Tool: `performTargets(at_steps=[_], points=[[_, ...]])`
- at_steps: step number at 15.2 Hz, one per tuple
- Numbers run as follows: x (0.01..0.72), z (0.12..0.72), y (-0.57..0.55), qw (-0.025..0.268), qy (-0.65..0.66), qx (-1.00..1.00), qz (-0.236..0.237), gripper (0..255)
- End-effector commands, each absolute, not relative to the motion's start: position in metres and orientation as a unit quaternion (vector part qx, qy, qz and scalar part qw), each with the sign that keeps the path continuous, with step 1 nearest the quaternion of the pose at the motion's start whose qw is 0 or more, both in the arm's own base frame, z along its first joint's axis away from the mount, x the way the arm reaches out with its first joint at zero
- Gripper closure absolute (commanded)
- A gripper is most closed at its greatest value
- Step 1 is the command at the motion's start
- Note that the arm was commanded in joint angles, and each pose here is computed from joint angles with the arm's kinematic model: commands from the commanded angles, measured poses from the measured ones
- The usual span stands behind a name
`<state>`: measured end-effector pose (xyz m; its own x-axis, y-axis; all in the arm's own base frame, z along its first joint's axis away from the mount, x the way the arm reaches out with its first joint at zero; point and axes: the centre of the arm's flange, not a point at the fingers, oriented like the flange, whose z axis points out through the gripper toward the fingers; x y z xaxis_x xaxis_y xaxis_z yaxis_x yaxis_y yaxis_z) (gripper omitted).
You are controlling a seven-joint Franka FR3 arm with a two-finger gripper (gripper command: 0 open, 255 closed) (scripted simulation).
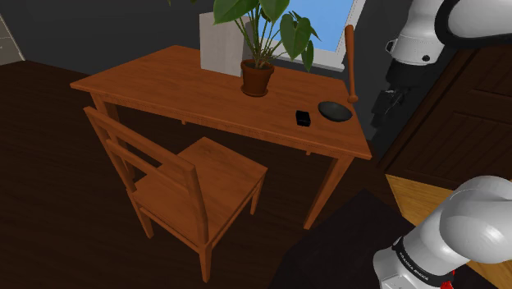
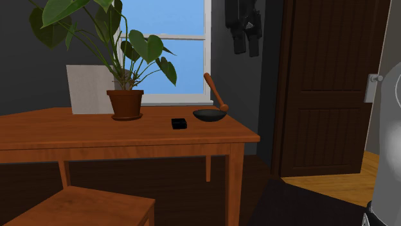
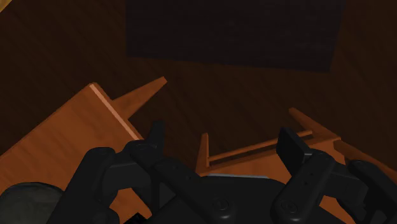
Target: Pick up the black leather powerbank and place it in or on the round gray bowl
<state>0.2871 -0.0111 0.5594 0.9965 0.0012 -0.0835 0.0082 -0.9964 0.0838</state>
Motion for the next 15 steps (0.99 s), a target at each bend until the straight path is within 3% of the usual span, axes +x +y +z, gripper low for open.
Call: performTargets(at_steps=[1,15], points=[[0.287,0.559,-0.011,0.042,0.002,0.998,-0.042,0],[0.442,0.477,-0.063,0.024,-0.103,0.994,-0.028,0]])
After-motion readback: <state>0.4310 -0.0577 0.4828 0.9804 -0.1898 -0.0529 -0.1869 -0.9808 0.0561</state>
